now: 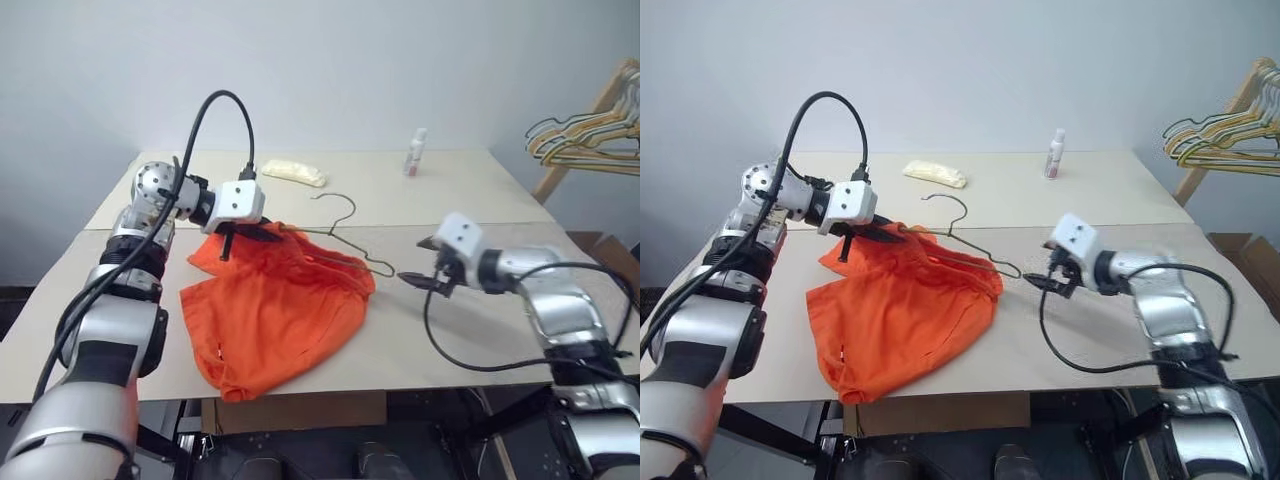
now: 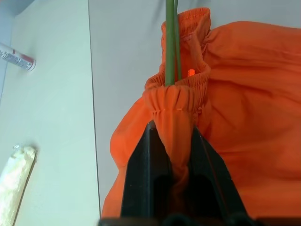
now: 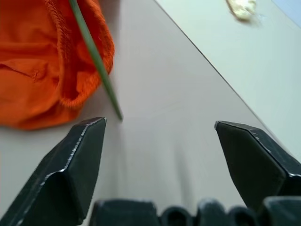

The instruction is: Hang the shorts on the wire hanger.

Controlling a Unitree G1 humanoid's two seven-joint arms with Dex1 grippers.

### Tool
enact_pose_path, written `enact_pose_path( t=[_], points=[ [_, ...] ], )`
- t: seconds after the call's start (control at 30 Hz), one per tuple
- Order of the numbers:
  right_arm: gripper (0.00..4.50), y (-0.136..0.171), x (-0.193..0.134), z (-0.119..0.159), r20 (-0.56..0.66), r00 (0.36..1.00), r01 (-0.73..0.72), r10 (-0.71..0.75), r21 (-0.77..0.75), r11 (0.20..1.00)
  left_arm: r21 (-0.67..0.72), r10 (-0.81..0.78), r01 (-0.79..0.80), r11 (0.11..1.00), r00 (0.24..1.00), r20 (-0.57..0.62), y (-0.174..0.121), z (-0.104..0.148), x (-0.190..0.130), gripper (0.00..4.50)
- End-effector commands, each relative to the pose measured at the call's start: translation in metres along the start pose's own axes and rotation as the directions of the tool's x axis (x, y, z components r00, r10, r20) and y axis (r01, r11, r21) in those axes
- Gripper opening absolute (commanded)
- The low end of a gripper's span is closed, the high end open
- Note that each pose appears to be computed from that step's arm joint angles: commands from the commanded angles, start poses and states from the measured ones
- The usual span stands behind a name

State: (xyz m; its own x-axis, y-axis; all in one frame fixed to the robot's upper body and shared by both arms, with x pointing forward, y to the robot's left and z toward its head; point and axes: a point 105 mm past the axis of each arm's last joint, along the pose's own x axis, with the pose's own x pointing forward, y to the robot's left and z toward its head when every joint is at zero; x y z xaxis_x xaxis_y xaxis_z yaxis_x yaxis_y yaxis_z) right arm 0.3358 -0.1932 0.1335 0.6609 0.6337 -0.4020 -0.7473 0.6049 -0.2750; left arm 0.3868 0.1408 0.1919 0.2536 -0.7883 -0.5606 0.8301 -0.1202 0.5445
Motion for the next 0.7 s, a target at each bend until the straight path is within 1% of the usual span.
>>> enact_pose_path(
  t=[0.03, 0.17, 0.33, 0.43, 0.6, 0.7],
  points=[
    [4.26, 0.012, -0.009, 0.006, 0.087, 0.996, -0.019, 0.009, 0.109, 0.994, 0.042, 0.066, -0.068, 0.997, 0.997, 0.039, 0.015, 0.016, -0.01, 0.0],
    [4.26, 0.048, 0.022, -0.017, 0.115, 0.992, -0.088, 0.057, 0.284, 0.955, 0.042, 0.083, -0.085, 0.995, 0.996, 0.043, 0.018, 0.017, -0.01, 0.0],
    [4.26, 0.07, 0.066, -0.021, 0.136, 0.989, -0.107, 0.058, 0.393, 0.913, 0.046, 0.095, -0.097, 0.994, 0.995, 0.04, 0.019, 0.017, -0.01, 0.0],
    [4.26, 0.072, 0.084, -0.021, 0.161, 0.986, -0.104, 0.033, 0.455, 0.884, 0.043, 0.103, -0.104, 0.994, 0.994, 0.039, 0.02, 0.016, -0.011, 0.0],
    [4.26, 0.071, 0.095, -0.018, 0.209, 0.977, -0.139, 0.029, 0.536, 0.833, 0.044, 0.127, -0.128, 0.991, 0.991, 0.035, 0.022, 0.016, -0.015, 0.0],
    [3.69, 0.075, 0.1, -0.017, 0.227, 0.973, -0.169, 0.044, 0.568, 0.806, 0.038, 0.143, -0.144, 0.989, 0.989, 0.042, 0.024, 0.017, -0.017, 0.0]
  ],
)
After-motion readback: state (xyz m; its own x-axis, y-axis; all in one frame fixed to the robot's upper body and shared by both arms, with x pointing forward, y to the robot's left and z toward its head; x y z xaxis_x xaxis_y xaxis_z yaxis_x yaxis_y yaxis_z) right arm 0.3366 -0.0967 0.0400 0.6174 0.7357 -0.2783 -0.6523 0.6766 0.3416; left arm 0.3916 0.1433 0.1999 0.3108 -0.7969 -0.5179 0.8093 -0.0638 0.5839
